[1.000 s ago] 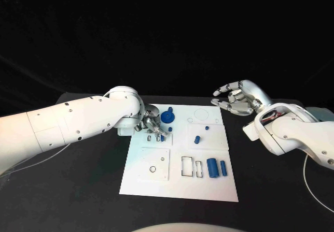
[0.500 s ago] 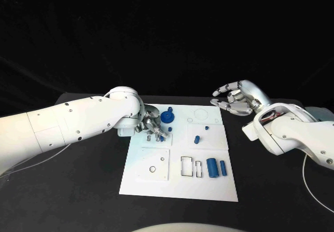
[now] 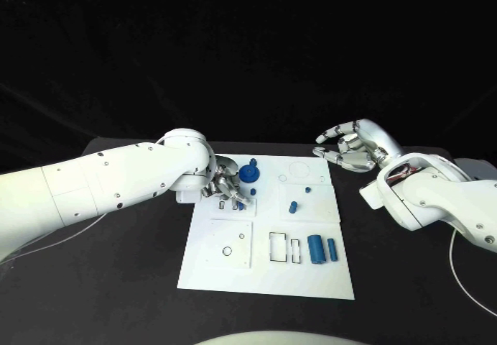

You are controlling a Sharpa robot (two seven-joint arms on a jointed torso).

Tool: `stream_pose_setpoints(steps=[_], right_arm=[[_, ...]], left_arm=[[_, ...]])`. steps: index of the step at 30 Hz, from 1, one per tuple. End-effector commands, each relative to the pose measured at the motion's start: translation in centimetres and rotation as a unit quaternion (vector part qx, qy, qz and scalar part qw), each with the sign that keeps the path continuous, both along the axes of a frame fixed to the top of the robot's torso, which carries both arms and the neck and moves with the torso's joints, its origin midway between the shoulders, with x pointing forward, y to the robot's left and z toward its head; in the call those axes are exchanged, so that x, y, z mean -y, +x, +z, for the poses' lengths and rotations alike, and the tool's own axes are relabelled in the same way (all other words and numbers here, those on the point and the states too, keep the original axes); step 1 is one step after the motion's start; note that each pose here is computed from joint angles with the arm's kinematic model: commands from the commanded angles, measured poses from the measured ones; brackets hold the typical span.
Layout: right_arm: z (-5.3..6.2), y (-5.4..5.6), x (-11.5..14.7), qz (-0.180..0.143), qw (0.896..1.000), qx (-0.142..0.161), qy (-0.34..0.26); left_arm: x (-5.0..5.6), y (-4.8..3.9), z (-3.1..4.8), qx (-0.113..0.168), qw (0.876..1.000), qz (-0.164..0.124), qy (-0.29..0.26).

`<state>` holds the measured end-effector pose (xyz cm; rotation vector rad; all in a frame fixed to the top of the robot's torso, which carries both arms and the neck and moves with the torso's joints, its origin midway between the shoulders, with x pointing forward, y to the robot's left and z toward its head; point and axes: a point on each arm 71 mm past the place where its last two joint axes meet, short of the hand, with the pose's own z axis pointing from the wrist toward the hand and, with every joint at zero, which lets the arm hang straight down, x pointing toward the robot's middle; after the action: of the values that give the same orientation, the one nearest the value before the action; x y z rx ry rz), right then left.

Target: Assemble the parts on the task board

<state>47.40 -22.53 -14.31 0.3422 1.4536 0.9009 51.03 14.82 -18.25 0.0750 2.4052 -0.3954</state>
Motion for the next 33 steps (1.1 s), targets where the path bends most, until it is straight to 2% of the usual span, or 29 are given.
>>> stream_pose_setpoints(steps=[1,11,20,26,33], right_arm=[[-0.1,0.0,-0.1,0.006,1.0,-0.003,-0.005],[-0.3,0.0,-0.1,0.007,1.0,-0.008,-0.007],[-0.4,0.1,0.0,0.007,1.0,-0.012,-0.007],[-0.5,0.2,0.1,0.005,1.0,-0.013,-0.006],[-0.5,0.2,0.4,0.002,1.0,-0.013,-0.006]], left_arm=[[0.2,-0.1,-0.05,-0.009,1.0,-0.005,-0.002],[0.2,-0.1,-0.05,-0.01,1.0,-0.003,-0.007],[0.2,-0.24,0.0,-0.021,0.999,0.009,-0.035],[-0.4,-0.45,0.29,-0.027,0.997,0.03,-0.066],[-1.1,-0.81,0.66,-0.019,0.995,0.045,-0.085]])
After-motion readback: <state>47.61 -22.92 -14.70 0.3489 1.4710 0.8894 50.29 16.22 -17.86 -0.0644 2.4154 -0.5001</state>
